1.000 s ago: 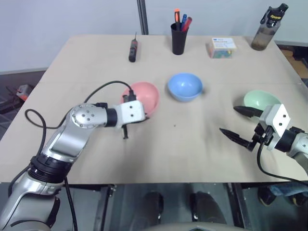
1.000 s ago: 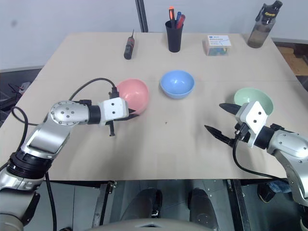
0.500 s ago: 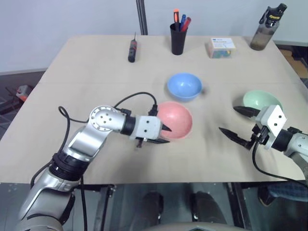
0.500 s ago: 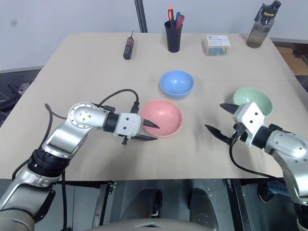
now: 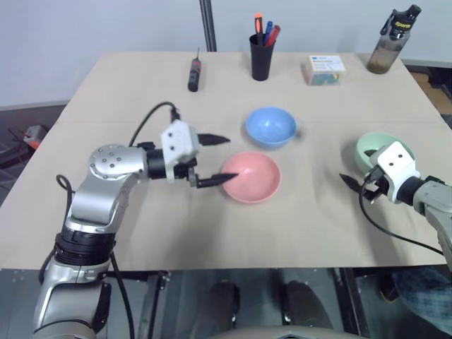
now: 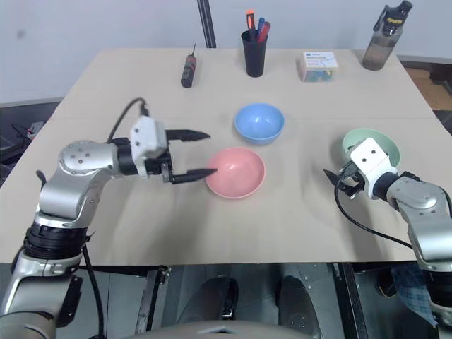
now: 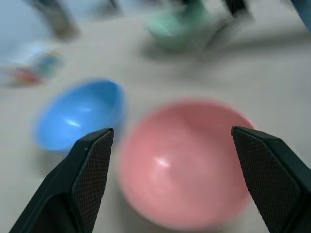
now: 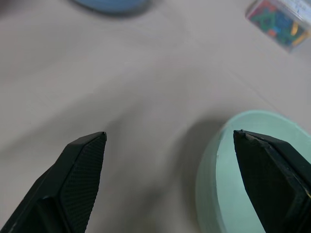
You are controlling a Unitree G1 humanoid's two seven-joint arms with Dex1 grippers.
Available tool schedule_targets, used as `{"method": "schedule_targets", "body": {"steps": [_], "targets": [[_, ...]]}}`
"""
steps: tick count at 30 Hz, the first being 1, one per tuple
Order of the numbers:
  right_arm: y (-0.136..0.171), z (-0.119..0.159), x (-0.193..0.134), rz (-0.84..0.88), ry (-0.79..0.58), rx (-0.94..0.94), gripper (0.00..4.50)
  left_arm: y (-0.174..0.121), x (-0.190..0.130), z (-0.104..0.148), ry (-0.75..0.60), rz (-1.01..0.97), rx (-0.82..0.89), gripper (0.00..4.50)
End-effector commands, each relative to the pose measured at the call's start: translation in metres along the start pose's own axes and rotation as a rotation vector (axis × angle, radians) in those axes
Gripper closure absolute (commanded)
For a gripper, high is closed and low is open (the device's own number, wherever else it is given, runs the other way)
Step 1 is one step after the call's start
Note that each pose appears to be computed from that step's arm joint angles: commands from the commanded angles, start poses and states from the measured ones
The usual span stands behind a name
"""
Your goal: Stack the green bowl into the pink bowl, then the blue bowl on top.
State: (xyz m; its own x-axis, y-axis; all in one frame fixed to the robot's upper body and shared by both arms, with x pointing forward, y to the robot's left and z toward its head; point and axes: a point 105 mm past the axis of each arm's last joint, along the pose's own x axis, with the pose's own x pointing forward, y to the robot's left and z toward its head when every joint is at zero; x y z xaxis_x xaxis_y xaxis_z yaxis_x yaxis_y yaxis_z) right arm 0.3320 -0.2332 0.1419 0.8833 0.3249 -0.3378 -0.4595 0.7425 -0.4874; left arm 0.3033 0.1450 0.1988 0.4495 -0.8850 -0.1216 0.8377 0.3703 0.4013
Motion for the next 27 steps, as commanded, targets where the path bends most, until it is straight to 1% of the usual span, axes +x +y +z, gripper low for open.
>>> {"method": "schedule_targets", "body": {"steps": [1,4,5,6,7,8,9,10,12,13,14,16,19,21,24,27], "targets": [[-0.012,-0.002,0.007,-0.036,0.02,-0.004,0.38,0.003,-0.01,0.016,-0.065,0.046,0.013,0.33],[-0.017,-0.005,0.012,-0.038,0.036,0.004,1.31,-0.001,-0.014,0.02,-0.092,0.039,0.008,0.31],[-0.019,-0.006,0.015,-0.039,0.042,0.017,1.44,-0.002,-0.016,0.022,-0.11,0.035,-0.017,0.31],[-0.02,-0.006,0.017,-0.038,0.046,0.023,1.82,-0.003,-0.019,0.025,-0.128,0.038,-0.033,0.31],[-0.021,-0.005,0.019,-0.037,0.047,0.024,2.31,-0.003,-0.02,0.027,-0.141,0.038,-0.041,0.31],[-0.022,-0.005,0.02,-0.039,0.046,0.025,2.58,-0.005,-0.021,0.028,-0.147,0.028,-0.046,0.31],[-0.022,-0.005,0.02,-0.04,0.045,0.024,3.04,-0.007,-0.022,0.028,-0.15,0.02,-0.048,0.31],[-0.023,-0.004,0.021,-0.044,0.041,0.021,3.36,-0.006,-0.023,0.029,-0.156,0.027,-0.049,0.31],[-0.025,0.001,0.021,-0.055,0.023,0.014,4.22,-0.007,-0.026,0.029,-0.164,0.02,-0.067,0.31],[-0.025,0.005,0.021,-0.054,0.009,0.01,4.49,-0.008,-0.027,0.029,-0.166,0.012,-0.074,0.31],[-0.023,0.01,0.02,-0.04,-0.008,-0.002,4.49,-0.009,-0.028,0.03,-0.169,0.001,-0.078,0.31],[-0.004,0.038,0.015,0.073,-0.134,-0.059,4.49,-0.008,-0.03,0.031,-0.177,-0.007,-0.088,0.31],[0.039,0.089,0.0,0.31,-0.36,-0.071,4.49,-0.007,-0.034,0.029,-0.181,-0.006,-0.093,0.31],[0.067,0.115,-0.008,0.445,-0.455,-0.069,4.49,-0.004,-0.036,0.027,-0.18,0.003,-0.098,0.31],[0.1,0.137,-0.005,0.575,-0.508,-0.073,4.49,0.0,-0.035,0.026,-0.188,0.018,-0.09,0.31],[0.131,0.14,0.0,0.709,-0.497,-0.085,4.49,0.002,-0.033,0.027,-0.199,0.024,-0.086,0.31]]}}
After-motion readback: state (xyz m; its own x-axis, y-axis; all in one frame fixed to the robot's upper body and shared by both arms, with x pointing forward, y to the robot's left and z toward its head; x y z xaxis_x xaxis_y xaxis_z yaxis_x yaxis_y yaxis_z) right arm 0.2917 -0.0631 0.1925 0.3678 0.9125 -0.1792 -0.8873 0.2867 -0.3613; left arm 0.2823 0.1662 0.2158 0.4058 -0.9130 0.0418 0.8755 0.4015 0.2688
